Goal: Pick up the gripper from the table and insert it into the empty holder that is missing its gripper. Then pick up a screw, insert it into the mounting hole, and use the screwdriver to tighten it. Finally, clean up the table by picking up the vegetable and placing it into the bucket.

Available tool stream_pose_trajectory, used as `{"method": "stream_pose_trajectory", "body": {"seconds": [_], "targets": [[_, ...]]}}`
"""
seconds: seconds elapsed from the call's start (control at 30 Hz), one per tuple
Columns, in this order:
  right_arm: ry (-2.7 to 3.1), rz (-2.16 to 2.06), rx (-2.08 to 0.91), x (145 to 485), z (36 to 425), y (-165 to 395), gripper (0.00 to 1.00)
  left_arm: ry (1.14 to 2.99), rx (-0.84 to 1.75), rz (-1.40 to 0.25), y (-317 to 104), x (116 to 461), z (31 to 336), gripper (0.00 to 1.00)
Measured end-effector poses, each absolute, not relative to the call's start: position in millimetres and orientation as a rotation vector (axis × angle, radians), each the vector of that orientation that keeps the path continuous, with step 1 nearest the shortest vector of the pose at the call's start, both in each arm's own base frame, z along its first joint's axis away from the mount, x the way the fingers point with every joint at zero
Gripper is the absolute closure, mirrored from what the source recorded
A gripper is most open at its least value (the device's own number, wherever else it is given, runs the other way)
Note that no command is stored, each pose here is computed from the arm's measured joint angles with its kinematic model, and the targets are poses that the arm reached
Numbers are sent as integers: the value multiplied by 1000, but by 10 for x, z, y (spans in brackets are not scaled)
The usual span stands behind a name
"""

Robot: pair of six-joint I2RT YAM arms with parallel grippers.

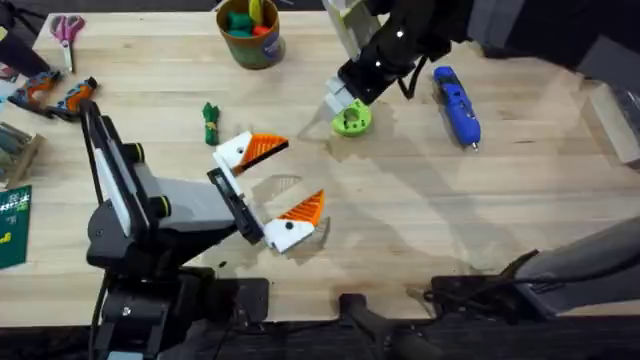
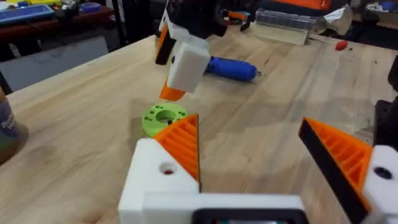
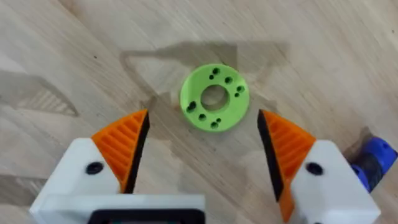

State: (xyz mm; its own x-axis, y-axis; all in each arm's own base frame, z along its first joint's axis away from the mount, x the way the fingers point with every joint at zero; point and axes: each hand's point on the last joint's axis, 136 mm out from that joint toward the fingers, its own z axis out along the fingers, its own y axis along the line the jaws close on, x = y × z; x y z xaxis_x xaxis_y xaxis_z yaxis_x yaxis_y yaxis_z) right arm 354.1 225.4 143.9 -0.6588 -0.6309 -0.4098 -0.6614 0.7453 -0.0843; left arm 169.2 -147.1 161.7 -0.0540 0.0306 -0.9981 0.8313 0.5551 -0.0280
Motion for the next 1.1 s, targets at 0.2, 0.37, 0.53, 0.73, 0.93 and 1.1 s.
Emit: {"method": "stream_pose_trajectory", "body": {"seconds": [0.2,0.37,0.53,0.73,0.93,1.1], "targets": [[2616,109,-814,3562,1361,2197,10,1495,774,-771,-1471,1693,1617,15],[2747,109,-673,3536,1066,2182,18,1495,774,-771,-1471,1693,1617,15],[2827,168,-618,3449,923,2230,39,1495,774,-771,-1471,1693,1617,15],[2837,221,-559,3427,919,2338,62,1495,774,-772,-1471,1692,1617,15],[2847,223,-574,3373,869,2422,69,1495,774,-772,-1471,1693,1617,16],[2880,206,-581,3354,729,2432,72,1495,774,-772,-1471,1692,1617,15]]}}
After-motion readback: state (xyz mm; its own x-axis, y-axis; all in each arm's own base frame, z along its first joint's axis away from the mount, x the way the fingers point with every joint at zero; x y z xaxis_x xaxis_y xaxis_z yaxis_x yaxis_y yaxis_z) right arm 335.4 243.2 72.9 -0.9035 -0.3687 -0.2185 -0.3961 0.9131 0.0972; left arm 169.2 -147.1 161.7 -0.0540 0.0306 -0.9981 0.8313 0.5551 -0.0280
